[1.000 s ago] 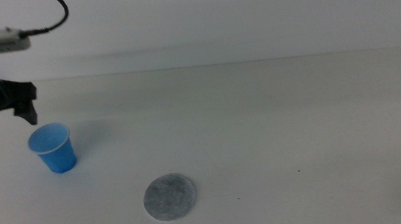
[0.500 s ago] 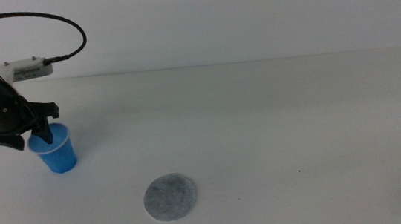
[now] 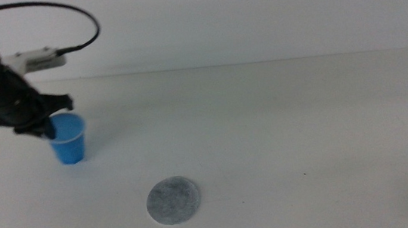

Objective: Place an empty cup on a cup mat.

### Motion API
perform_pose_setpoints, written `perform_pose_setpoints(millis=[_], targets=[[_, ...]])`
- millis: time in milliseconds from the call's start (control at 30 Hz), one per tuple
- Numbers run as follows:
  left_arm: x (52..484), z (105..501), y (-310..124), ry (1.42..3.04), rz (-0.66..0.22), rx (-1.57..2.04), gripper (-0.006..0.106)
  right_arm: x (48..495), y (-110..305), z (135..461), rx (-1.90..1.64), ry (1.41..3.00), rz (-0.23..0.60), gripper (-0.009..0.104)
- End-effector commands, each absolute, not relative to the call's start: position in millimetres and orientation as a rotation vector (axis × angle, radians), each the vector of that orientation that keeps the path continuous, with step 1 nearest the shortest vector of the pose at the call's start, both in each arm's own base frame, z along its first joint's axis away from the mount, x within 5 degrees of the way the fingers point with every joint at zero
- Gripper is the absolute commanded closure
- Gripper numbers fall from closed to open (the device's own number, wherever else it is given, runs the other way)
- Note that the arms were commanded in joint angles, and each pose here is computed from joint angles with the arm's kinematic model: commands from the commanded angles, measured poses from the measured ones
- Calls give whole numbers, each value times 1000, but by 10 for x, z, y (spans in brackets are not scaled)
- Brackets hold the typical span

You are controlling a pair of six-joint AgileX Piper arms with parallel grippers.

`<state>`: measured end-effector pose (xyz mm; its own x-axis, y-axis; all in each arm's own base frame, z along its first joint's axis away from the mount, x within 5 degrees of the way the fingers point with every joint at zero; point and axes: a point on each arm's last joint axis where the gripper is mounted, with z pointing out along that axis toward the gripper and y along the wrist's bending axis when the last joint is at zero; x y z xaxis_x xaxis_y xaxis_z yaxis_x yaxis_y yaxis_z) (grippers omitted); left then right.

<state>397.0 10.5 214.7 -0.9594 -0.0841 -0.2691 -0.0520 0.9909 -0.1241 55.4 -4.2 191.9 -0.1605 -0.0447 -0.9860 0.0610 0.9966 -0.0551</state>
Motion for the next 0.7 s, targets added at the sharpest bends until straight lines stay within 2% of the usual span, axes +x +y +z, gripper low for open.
perform_pose_setpoints(millis=[0,267,500,667], targets=[[3943,2351,-143,2833,-193,-65,102,553,-43,1917,4,1721,-102,2],[3725,2493,-1180,2891,-319,272,102,553,-43,1917,4,1721,-102,2],[3433,2454,-1676,2955,-309,559,102,553,-43,1917,4,1721,-102,2],[3337,2324,-1718,2993,-280,606,102,553,-43,1917,4,1721,-102,2]])
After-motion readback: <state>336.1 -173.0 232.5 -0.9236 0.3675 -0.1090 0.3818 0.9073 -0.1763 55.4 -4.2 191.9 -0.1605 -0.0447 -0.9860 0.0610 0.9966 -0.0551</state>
